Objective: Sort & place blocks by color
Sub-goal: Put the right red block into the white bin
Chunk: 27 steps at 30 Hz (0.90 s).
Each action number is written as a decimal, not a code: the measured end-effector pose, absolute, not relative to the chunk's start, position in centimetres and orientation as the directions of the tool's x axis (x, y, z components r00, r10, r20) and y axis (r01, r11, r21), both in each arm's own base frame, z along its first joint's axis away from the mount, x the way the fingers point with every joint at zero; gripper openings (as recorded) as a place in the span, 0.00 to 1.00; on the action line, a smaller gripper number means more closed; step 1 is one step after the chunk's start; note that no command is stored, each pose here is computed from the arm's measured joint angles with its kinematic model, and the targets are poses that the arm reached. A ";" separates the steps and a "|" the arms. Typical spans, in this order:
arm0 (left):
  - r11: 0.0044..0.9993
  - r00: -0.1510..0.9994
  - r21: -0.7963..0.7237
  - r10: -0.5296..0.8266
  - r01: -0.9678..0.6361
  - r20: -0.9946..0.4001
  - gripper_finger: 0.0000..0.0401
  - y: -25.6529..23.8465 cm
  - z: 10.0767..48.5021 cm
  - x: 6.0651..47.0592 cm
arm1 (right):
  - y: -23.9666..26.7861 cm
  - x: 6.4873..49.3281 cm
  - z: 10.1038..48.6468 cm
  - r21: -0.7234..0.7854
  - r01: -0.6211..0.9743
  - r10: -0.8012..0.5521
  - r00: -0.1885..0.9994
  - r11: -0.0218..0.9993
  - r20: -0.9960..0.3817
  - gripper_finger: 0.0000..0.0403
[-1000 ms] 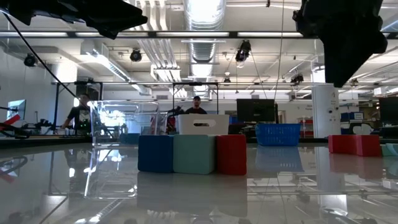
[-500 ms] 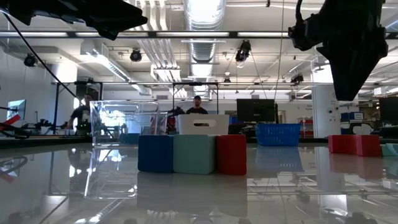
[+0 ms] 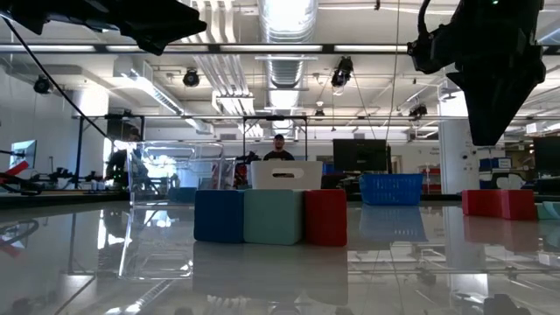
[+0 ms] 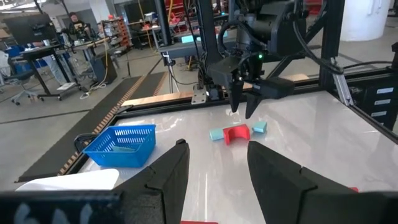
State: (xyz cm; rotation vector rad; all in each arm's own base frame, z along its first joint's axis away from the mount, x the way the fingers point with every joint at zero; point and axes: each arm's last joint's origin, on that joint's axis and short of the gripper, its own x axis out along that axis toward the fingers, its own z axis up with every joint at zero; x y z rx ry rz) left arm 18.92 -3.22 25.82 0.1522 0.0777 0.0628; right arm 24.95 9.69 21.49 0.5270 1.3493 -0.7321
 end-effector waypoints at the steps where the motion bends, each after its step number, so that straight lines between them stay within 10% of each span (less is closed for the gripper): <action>1: 0.987 0.995 0.152 0.067 -0.056 -0.068 0.37 -3.2 25.9 18.8 | 9.7 24.9 21.4 -0.073 0.734 -0.172 0.059 0.675 -0.983 0.42; 27: 0.992 0.998 0.106 0.066 -0.067 0.008 0.37 -2.6 24.9 15.7 | 9.7 25.3 18.6 -0.135 0.759 -0.200 -0.007 0.637 -0.980 0.42</action>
